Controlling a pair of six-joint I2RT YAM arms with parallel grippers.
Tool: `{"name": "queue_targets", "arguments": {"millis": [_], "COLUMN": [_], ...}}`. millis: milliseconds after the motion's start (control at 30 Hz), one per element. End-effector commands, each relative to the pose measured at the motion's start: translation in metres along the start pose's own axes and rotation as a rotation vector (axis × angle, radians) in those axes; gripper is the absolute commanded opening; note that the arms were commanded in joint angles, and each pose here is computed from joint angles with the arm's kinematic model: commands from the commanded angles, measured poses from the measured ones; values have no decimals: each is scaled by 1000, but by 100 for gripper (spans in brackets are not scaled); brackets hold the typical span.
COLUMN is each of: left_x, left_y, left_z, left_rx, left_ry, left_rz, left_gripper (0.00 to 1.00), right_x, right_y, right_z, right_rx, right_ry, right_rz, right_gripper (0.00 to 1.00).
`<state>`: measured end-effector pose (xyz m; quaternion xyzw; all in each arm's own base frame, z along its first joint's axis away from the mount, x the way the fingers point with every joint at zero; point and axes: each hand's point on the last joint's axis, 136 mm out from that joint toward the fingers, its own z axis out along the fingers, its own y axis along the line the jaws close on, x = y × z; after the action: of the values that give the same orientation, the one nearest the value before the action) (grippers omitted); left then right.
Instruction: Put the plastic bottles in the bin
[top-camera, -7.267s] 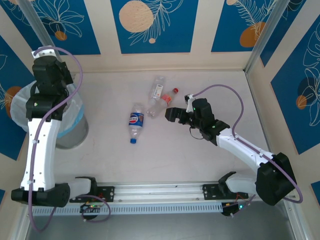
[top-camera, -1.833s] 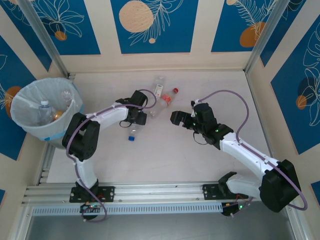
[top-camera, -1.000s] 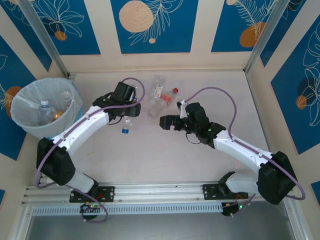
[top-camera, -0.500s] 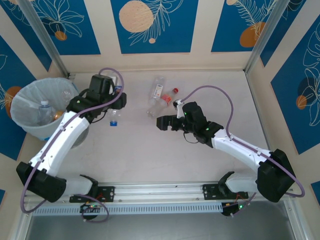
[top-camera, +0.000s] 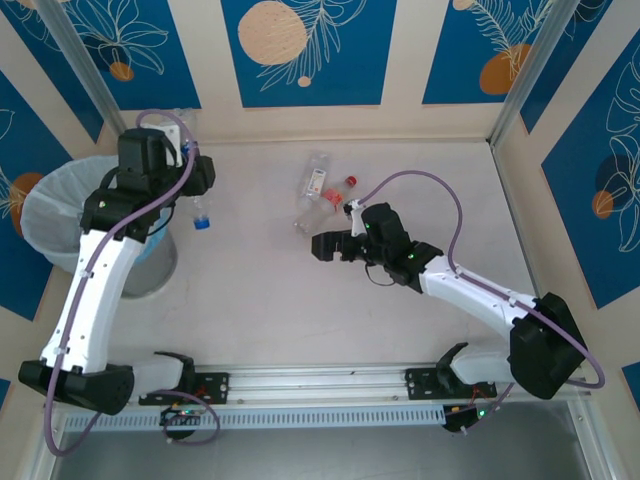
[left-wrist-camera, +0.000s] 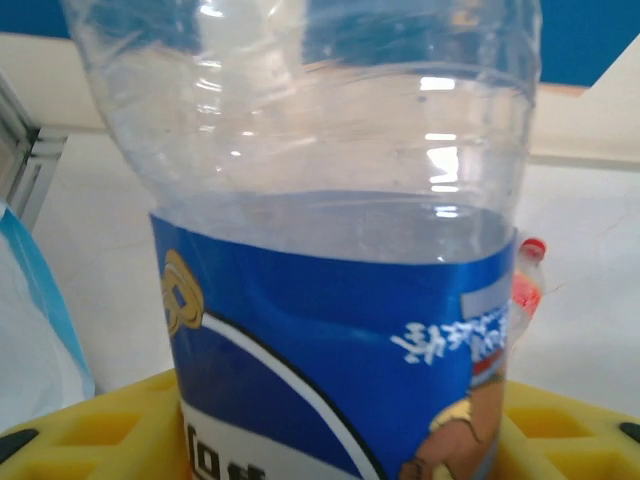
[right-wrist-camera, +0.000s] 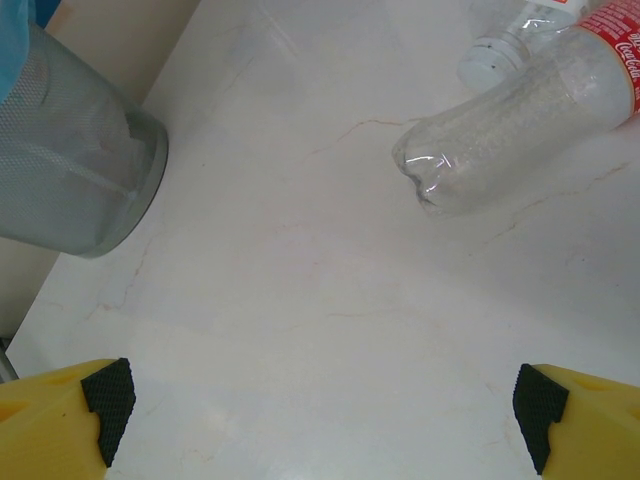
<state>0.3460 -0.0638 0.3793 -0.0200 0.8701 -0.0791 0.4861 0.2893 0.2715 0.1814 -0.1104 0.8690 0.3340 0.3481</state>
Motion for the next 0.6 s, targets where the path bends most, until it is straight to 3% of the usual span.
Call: {"name": "queue_targets", "arguments": {"millis": [0, 300, 567], "left_x": [-23, -64, -65], "left_y": [5, 77, 131], "left_z": [-21, -65, -72], "left_rx": [-2, -347, -531], "left_ry": [-55, -196, -199], "left_rz": [6, 23, -3], "left_gripper": [51, 50, 48], "right_x": [-14, -13, -12], "right_y": [16, 14, 13], "right_z": [-3, -4, -3], "right_rx": [-43, -32, -31], "right_ry": [-29, -31, -28], "right_rz": [-37, -52, -61], "right_gripper": [100, 99, 99]}}
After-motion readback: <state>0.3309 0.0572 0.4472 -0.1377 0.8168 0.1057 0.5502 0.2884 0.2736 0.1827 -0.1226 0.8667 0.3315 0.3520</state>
